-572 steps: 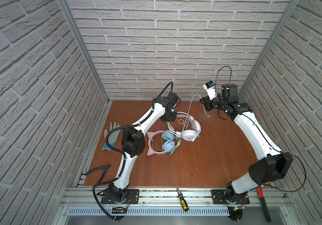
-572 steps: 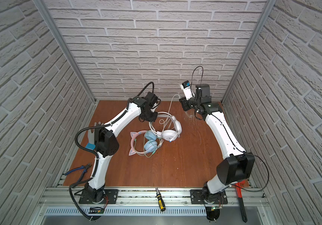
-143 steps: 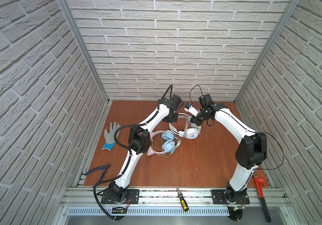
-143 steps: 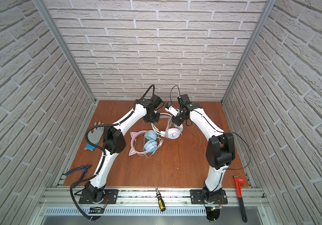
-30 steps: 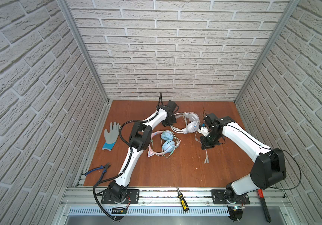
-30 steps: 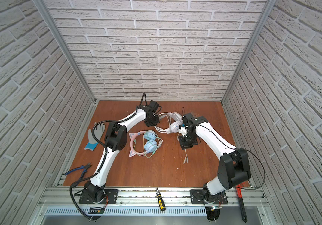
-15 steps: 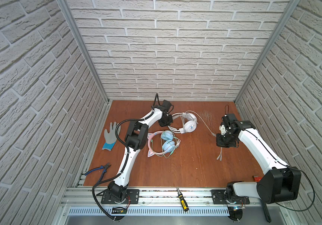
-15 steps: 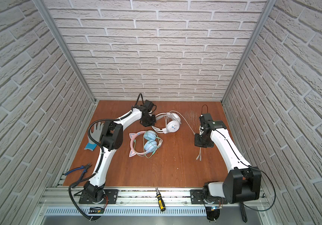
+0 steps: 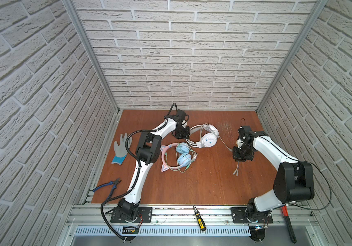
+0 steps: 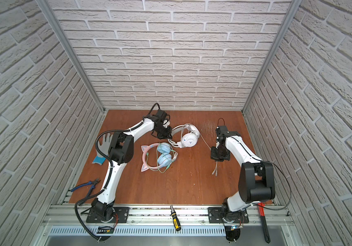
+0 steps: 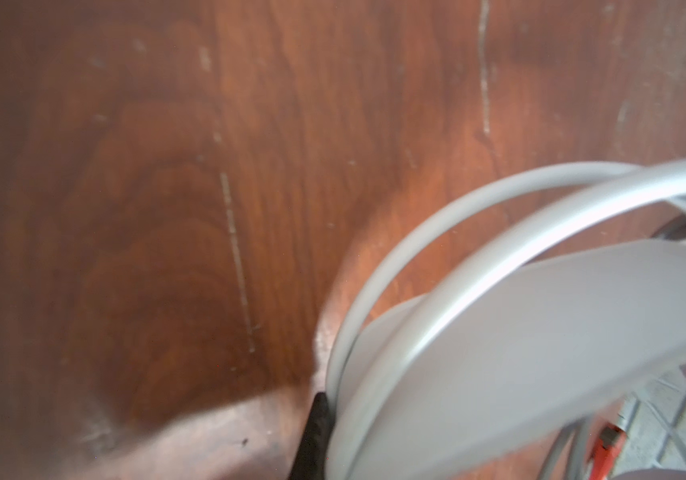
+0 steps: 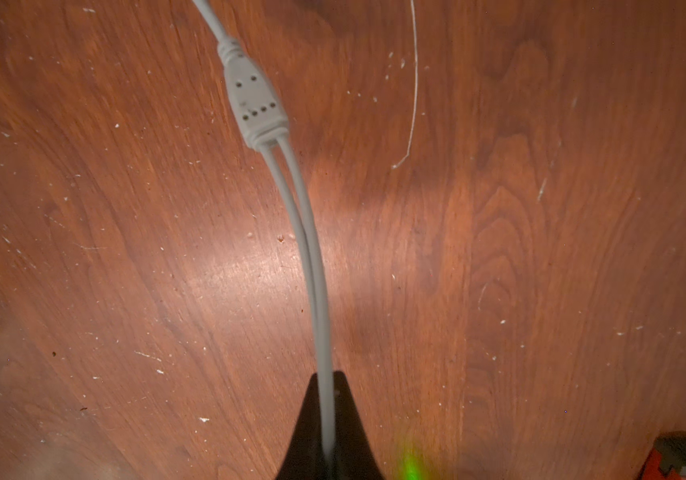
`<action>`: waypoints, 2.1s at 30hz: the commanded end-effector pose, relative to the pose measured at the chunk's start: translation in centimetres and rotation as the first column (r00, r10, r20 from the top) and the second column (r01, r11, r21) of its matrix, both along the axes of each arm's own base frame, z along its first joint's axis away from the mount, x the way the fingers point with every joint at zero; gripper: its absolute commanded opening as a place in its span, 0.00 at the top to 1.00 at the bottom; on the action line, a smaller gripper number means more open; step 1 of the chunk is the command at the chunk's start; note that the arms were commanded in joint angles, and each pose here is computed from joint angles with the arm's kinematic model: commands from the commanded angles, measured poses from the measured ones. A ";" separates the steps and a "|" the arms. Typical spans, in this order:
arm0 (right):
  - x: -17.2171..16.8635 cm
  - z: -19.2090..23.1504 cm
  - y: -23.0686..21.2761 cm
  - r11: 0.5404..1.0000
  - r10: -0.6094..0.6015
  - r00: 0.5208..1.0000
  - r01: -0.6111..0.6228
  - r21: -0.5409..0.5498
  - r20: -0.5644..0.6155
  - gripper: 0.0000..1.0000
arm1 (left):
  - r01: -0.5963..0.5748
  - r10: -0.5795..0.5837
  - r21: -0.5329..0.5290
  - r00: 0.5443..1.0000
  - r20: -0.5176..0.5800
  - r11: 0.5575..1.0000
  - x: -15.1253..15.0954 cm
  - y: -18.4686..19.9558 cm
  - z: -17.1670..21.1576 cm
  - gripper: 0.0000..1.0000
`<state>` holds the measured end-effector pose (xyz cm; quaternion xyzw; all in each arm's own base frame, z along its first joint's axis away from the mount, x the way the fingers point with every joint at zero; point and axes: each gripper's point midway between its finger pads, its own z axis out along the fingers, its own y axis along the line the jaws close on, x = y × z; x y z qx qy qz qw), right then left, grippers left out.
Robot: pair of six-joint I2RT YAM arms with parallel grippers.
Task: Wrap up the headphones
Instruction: 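Carry the grey cable end over the white headband with the right gripper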
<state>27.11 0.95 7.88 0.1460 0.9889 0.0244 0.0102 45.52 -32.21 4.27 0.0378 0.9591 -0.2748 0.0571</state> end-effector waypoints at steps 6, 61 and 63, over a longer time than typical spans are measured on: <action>3.0 -0.4 2.5 0.992 0.080 0.997 -0.081 0.091 0.023 0.95 | 0.027 -0.009 -0.177 0.995 0.100 0.984 1.2 -1.6 6.5 1.00; 10.4 10.0 19.9 0.384 0.915 0.335 -0.894 -0.232 0.224 0.95 | -0.142 0.133 0.316 0.990 0.050 0.938 1.6 2.0 -2.5 1.00; 11.2 11.0 20.2 0.343 0.930 0.282 -0.898 -0.277 0.237 0.95 | -0.137 0.128 0.320 0.991 0.049 0.937 1.5 2.1 -2.6 1.00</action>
